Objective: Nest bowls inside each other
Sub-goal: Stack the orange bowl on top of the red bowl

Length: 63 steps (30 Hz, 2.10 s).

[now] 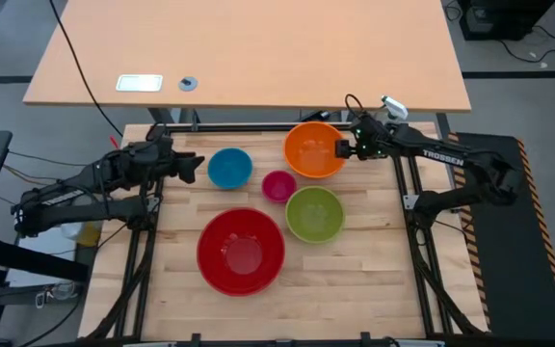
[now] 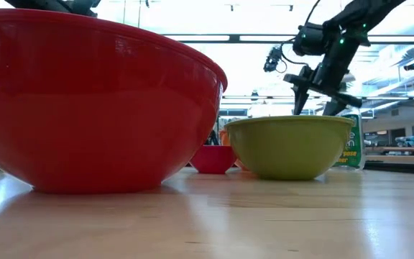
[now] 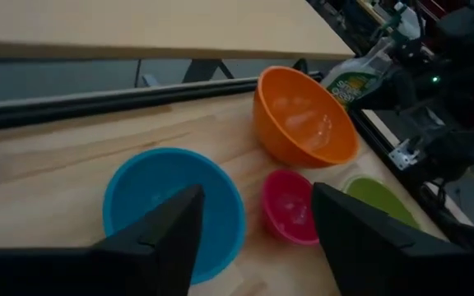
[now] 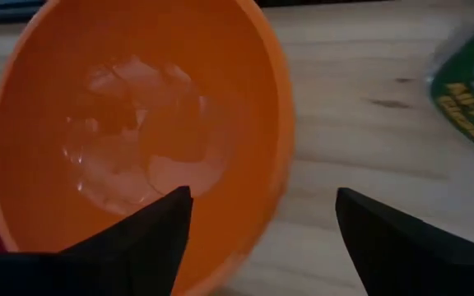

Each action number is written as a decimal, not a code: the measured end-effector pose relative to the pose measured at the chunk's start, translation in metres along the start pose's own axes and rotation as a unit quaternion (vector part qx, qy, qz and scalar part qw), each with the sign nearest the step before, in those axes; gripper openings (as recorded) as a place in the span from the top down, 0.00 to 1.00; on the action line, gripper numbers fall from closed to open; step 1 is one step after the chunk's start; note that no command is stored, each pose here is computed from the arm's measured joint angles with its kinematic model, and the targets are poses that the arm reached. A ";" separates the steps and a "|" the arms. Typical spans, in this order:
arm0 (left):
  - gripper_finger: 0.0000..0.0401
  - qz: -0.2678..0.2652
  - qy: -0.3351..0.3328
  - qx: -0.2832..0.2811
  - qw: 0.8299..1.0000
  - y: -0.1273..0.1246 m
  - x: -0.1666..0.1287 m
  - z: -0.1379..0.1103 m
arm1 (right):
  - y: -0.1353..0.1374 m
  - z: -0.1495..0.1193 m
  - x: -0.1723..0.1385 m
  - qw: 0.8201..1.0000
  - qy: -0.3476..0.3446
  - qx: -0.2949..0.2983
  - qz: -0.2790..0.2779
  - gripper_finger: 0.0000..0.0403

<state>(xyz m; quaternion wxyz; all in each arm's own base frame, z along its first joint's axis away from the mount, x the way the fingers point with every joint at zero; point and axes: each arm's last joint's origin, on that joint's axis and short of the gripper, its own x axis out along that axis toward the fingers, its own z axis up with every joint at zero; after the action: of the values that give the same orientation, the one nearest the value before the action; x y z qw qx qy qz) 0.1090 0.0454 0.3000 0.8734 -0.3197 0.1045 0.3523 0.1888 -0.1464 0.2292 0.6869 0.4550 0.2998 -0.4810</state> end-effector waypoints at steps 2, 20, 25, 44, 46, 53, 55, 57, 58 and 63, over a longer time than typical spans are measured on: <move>0.39 0.001 -0.001 0.003 1.000 0.000 0.000 0.000 | 0.000 -0.001 0.010 1.000 -0.001 0.010 0.002 0.26; 0.38 -0.003 -0.006 -0.003 1.000 -0.001 0.000 0.001 | 0.008 -0.008 0.079 0.999 0.035 0.006 -0.022 0.50; 0.38 -0.003 -0.006 -0.003 1.000 -0.001 0.000 0.001 | 0.009 -0.011 0.083 0.999 0.041 0.008 -0.028 0.59; 0.38 -0.016 0.006 0.002 1.000 -0.001 0.000 0.000 | 0.012 -0.008 0.081 0.999 0.017 0.040 -0.023 0.95; 0.38 -0.016 0.007 0.002 1.000 -0.001 0.000 0.000 | 0.012 -0.008 0.081 0.999 0.017 0.041 -0.022 0.95; 0.38 -0.022 0.012 0.000 1.000 -0.002 0.000 0.000 | 0.017 -0.001 0.077 0.999 0.004 0.035 -0.016 0.95; 0.38 -0.023 0.013 0.000 1.000 -0.002 0.000 0.000 | 0.021 0.003 0.072 1.000 -0.007 0.028 -0.009 0.95; 0.38 -0.024 0.013 -0.001 1.000 -0.002 0.000 0.000 | 0.025 0.009 0.065 0.999 -0.021 0.024 0.006 0.95; 0.38 -0.024 0.013 -0.002 1.000 -0.002 0.000 0.000 | 0.026 0.012 0.061 0.999 -0.027 0.021 0.012 0.95; 0.38 -0.024 0.013 -0.003 1.000 -0.002 0.000 0.000 | 0.029 0.022 0.042 0.998 -0.043 0.011 0.044 0.94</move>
<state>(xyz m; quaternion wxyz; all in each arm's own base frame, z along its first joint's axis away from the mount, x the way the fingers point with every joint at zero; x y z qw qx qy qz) 0.1102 0.0443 0.3007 0.8792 -0.3288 0.1071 0.3277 0.2308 -0.1793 0.2121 0.7146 0.4537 0.2445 -0.4731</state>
